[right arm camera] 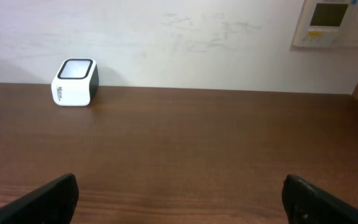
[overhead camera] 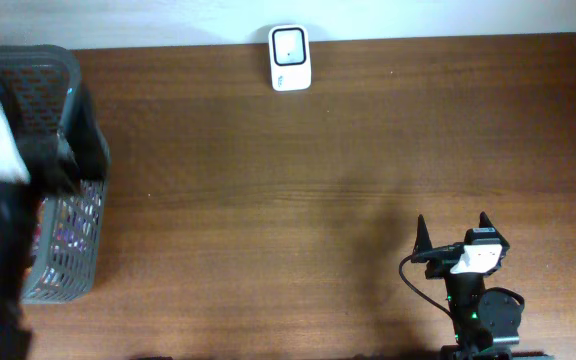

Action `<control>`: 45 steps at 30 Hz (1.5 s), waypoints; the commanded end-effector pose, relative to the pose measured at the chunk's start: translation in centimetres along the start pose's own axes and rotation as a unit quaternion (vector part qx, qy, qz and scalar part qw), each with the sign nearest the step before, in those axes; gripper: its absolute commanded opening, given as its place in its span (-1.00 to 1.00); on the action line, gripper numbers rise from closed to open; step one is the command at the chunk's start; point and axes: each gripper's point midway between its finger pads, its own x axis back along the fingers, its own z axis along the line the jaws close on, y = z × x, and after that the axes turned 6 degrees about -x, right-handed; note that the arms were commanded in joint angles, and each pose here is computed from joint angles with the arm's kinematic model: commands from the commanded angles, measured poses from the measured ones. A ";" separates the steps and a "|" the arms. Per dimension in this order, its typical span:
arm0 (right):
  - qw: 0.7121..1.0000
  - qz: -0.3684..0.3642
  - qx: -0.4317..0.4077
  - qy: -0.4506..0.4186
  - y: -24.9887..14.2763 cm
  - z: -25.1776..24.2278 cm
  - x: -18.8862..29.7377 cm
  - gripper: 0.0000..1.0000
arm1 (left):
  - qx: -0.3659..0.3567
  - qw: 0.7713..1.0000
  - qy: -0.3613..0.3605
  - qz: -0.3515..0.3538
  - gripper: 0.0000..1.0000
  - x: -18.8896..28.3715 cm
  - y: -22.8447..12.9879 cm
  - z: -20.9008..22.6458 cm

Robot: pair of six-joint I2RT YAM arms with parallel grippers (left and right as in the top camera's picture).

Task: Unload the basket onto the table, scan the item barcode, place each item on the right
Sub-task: 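Reach the left gripper into the basket and grasp the white tube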

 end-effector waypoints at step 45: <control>1.000 0.003 -0.001 0.001 -0.4 0.1 0.0 0.97 | 0.135 0.679 -0.073 0.718 0.34 -14.3 -47.9 7.3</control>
